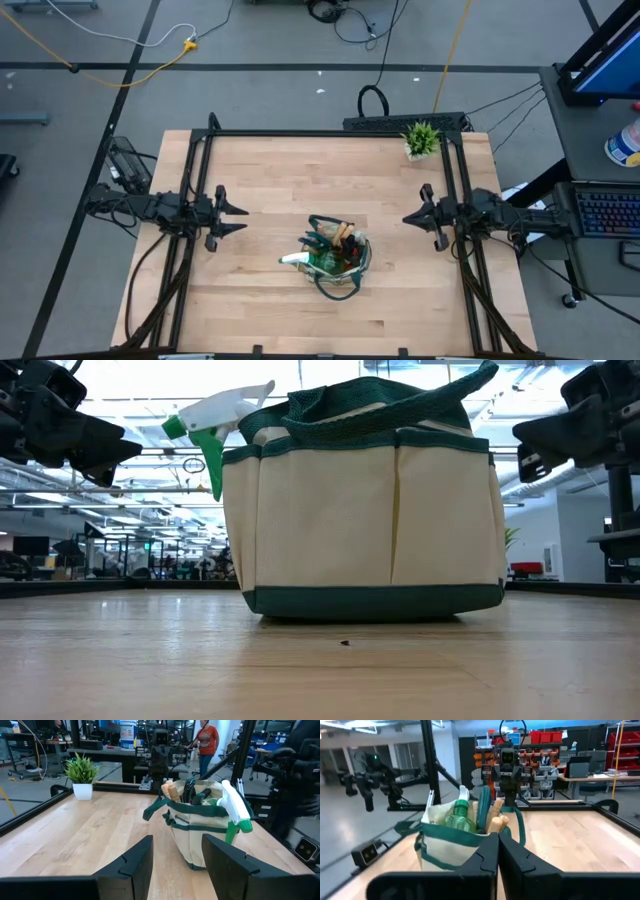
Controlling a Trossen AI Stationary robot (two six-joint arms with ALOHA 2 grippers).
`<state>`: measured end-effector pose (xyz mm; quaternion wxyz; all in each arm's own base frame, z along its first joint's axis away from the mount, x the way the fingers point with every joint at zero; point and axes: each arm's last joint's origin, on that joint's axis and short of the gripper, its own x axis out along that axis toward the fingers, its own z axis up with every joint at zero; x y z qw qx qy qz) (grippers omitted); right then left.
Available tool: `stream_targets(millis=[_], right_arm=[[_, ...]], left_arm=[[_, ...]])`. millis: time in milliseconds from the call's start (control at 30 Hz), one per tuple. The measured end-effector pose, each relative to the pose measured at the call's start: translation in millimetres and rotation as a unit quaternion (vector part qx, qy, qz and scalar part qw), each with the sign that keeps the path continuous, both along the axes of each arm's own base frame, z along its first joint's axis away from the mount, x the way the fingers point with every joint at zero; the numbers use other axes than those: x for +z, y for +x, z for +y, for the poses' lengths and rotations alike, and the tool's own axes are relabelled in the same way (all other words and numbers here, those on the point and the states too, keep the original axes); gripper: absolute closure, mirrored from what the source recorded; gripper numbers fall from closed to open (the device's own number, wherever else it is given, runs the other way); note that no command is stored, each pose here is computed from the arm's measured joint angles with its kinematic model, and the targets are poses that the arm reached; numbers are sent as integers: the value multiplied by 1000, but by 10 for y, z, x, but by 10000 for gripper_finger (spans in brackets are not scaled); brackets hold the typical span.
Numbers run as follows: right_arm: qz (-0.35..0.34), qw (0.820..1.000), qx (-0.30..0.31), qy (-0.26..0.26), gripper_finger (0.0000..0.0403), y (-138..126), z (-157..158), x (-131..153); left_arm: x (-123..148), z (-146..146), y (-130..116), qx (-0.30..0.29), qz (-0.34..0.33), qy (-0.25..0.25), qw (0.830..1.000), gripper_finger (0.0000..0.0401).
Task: Pick & Place Garden tools in Gardening bag
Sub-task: Return to Home Position
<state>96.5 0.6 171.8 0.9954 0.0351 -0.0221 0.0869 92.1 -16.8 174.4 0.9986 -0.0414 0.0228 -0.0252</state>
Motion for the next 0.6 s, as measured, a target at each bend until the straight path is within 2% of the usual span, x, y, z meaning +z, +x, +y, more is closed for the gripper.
stream_targets(millis=[200,600], right_arm=[[13,999,-1,-29,403,22,-1,-28],[7,1000,0,-31,403,27,-1,-15]], left_arm=[[0,0,0,0,0,0,1000,226],[0,0,0,0,0,-1,1000,226]])
